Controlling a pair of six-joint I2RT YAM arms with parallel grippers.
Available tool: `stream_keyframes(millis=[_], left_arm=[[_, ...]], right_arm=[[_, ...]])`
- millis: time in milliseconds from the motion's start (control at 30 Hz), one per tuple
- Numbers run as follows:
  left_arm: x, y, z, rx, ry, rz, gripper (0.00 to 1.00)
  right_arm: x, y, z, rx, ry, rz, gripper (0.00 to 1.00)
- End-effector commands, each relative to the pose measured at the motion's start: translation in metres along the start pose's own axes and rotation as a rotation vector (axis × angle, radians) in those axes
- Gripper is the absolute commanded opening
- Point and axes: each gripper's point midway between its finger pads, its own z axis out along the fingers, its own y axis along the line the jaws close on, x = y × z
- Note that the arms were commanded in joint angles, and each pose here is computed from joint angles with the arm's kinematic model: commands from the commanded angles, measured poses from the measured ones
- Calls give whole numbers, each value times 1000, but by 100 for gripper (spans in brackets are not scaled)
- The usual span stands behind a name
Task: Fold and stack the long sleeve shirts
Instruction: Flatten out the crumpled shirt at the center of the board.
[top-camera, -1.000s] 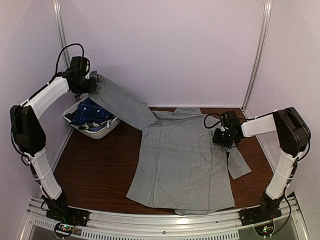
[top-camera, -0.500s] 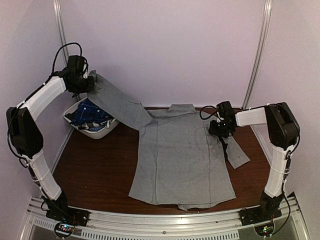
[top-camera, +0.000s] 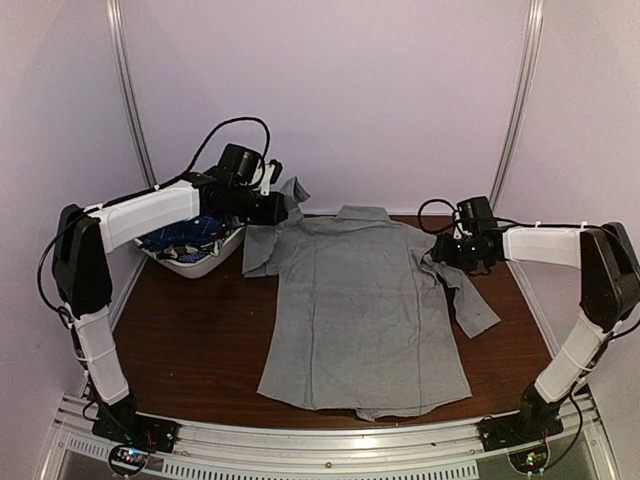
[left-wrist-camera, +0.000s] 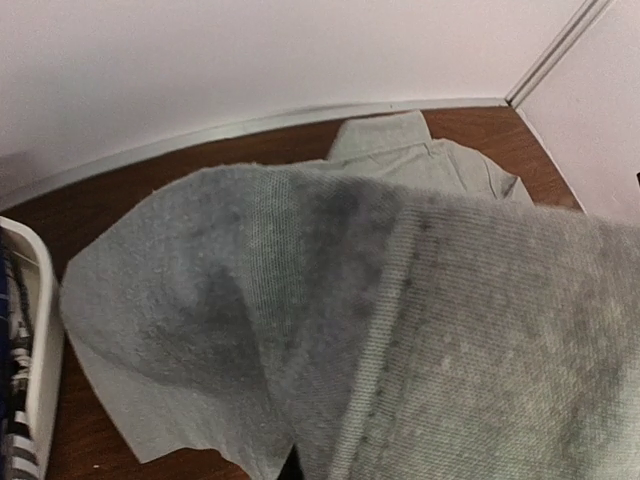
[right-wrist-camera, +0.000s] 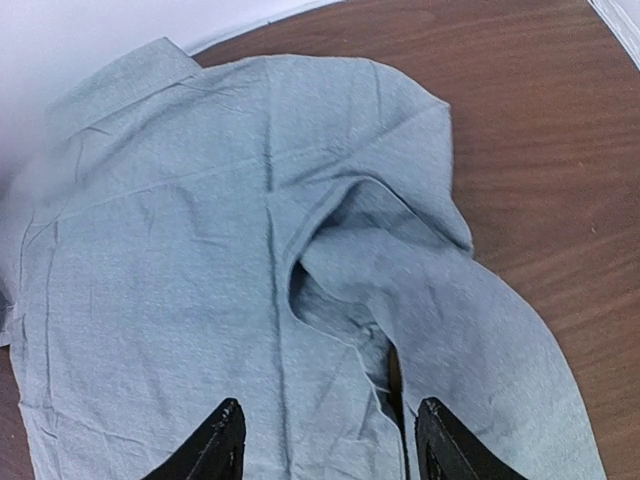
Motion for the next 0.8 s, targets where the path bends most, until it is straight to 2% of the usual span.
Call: stream_keyframes(millis=[0, 133, 333, 600, 767], left_arm=[[35, -45, 45, 145, 54, -28, 7], [77, -63, 75, 187, 140, -62, 7], [136, -46, 104, 140, 257, -141, 7], [186, -16, 108, 37, 344, -173, 7], [205, 0, 101, -9, 374, -191, 7]], right_arm=[[16, -34, -10, 86, -5, 80, 59], [32, -46, -22, 66, -28, 148, 58], [67, -63, -8, 43, 36, 215, 57], [93, -100, 5, 58, 76, 336, 52], [97, -138, -6, 121, 58, 402, 52]])
